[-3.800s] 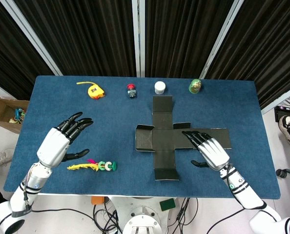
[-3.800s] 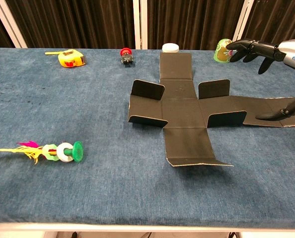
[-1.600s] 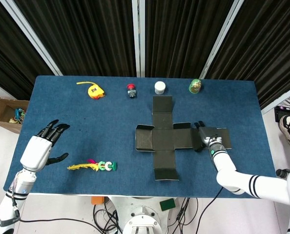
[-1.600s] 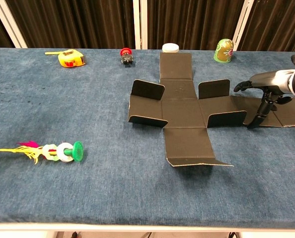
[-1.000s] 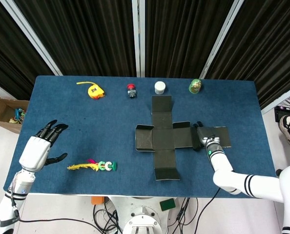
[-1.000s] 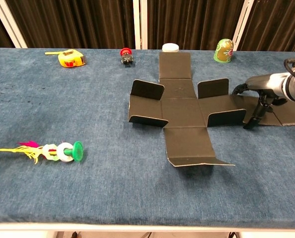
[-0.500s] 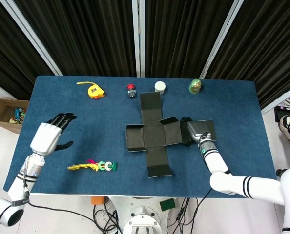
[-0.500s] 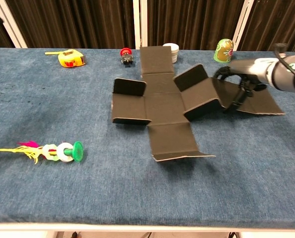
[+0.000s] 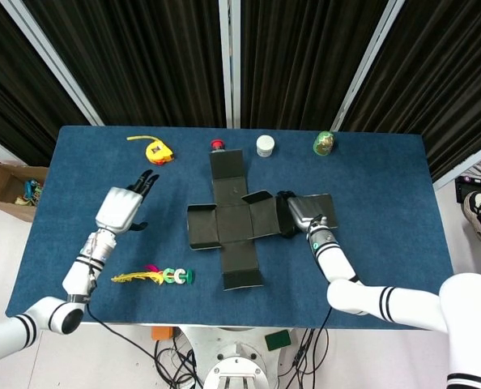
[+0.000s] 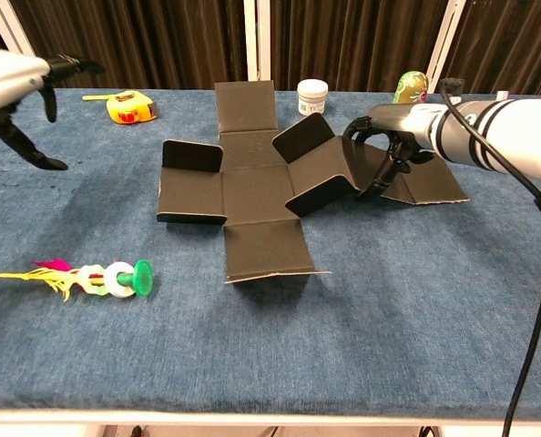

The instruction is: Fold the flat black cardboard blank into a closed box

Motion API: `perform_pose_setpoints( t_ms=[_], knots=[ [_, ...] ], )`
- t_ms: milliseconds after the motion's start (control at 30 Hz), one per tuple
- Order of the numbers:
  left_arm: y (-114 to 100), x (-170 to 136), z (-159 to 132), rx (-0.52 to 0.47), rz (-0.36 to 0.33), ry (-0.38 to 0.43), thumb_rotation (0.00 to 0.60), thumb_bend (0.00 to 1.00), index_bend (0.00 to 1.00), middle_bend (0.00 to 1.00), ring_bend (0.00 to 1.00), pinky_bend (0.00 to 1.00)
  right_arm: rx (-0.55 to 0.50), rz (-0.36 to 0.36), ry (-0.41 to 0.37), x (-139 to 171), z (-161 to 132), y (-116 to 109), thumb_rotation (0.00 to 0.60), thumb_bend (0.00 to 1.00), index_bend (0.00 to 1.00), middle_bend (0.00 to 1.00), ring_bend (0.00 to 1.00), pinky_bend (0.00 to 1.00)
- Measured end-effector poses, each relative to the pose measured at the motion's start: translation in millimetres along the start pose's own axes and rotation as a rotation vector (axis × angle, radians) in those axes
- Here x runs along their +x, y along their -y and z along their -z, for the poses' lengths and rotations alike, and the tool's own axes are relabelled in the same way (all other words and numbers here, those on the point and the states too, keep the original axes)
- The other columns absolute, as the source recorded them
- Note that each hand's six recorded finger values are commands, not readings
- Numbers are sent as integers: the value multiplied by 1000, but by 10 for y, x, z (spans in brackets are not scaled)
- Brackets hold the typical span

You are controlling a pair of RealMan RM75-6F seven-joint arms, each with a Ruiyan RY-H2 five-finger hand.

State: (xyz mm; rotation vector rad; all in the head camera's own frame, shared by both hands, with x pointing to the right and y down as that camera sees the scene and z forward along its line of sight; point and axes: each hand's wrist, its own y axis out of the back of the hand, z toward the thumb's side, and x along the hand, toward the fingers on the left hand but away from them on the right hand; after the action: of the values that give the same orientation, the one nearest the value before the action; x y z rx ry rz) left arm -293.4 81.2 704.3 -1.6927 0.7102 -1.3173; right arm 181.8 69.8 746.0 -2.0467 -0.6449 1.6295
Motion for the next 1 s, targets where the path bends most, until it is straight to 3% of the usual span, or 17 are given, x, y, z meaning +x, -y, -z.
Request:
perform_pose_setpoints(
  t_ms=[733,1000],
  knots=[
    [373,351,-463,-89,9,-3,600,61,0,0,434,857,20,-21,2,-17,-4,49,600,450,408,324,772,1000],
    [451,397,-546,-35,10,18,600,61,0,0,435,856,27,-22,0,-16,-22,56,600,450,408,324,772,1000]
  ],
)
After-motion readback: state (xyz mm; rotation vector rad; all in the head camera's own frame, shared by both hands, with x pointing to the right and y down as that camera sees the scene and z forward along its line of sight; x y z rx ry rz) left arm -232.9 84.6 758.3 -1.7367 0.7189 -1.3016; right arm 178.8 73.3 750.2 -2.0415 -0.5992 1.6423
